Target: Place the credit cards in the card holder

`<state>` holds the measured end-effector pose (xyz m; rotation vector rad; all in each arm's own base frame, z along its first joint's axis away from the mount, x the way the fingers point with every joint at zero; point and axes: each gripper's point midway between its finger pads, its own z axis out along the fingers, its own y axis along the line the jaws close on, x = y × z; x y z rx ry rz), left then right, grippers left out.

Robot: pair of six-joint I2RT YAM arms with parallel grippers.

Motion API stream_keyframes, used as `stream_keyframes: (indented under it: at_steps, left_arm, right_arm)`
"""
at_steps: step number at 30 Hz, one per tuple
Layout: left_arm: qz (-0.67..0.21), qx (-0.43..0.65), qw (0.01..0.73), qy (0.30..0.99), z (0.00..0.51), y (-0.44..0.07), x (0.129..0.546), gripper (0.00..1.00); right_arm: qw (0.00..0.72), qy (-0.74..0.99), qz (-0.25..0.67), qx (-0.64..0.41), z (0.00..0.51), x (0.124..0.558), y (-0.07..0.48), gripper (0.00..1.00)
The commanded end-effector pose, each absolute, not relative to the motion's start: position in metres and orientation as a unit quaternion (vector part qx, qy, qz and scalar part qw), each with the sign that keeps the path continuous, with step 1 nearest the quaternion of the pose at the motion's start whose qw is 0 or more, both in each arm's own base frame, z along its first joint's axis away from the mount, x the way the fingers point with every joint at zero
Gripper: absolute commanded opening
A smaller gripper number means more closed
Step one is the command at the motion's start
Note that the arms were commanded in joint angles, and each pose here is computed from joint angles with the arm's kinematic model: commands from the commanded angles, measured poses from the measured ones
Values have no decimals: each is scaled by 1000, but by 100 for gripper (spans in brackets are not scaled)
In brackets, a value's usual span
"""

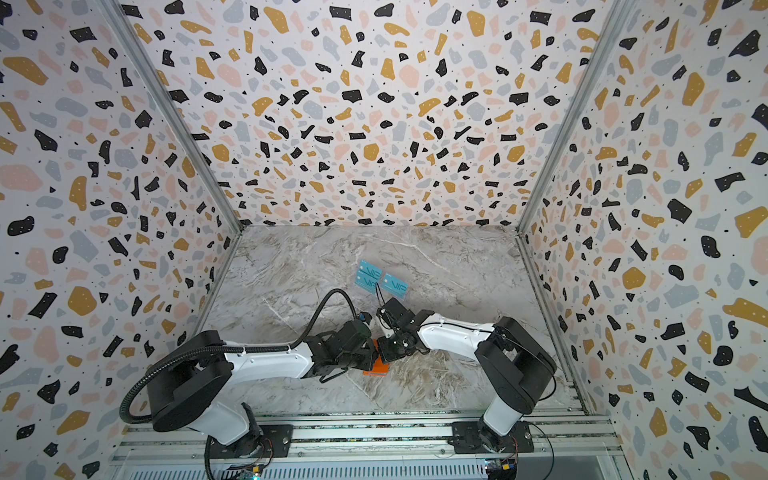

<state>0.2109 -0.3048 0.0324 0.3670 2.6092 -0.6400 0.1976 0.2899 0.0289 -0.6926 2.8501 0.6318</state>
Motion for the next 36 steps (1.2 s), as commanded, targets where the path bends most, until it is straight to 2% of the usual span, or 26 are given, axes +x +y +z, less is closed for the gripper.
stream_keyframes:
  at_steps: [1, 8, 15, 18, 21, 24, 27, 30, 31, 34, 36]
  left_arm:
    - [-181, 137, 176, 958, 5, -282, 198, 24]
    - [-177, 125, 183, 959, 10, -281, 202, 24]
    - [-216, 93, 202, 951, 37, -291, 218, 24]
    - [-231, 86, 213, 946, 53, -294, 225, 28]
    - [-244, 77, 223, 941, 70, -292, 230, 33]
    - [-252, 59, 238, 936, 85, -283, 236, 42]
    - [-239, 36, 273, 931, 105, -262, 251, 65]
    - [-207, -7, 334, 919, 133, -226, 276, 91]
    - [-189, -27, 359, 914, 144, -209, 285, 96]
    - [-125, -89, 436, 887, 175, -151, 308, 100]
    - [-82, -118, 484, 863, 194, -114, 315, 100]
  right_arm:
    - [-30, 967, 112, -226, -31, 156, 242, 0]
    - [30, 958, 176, -225, 5, 179, 277, 0]
    - [118, 935, 245, -226, 59, 206, 309, 23]
    - [155, 927, 258, -225, 80, 215, 313, 32]
    - [186, 920, 265, -223, 96, 224, 313, 34]
    - [230, 906, 276, -224, 119, 236, 314, 40]
    - [274, 898, 263, -224, 138, 255, 310, 48]
    - [331, 888, 236, -215, 158, 279, 297, 60]
    - [351, 885, 227, -206, 165, 289, 289, 64]
    - [408, 875, 191, -178, 191, 316, 258, 87]
    - [460, 860, 152, -158, 208, 331, 231, 93]
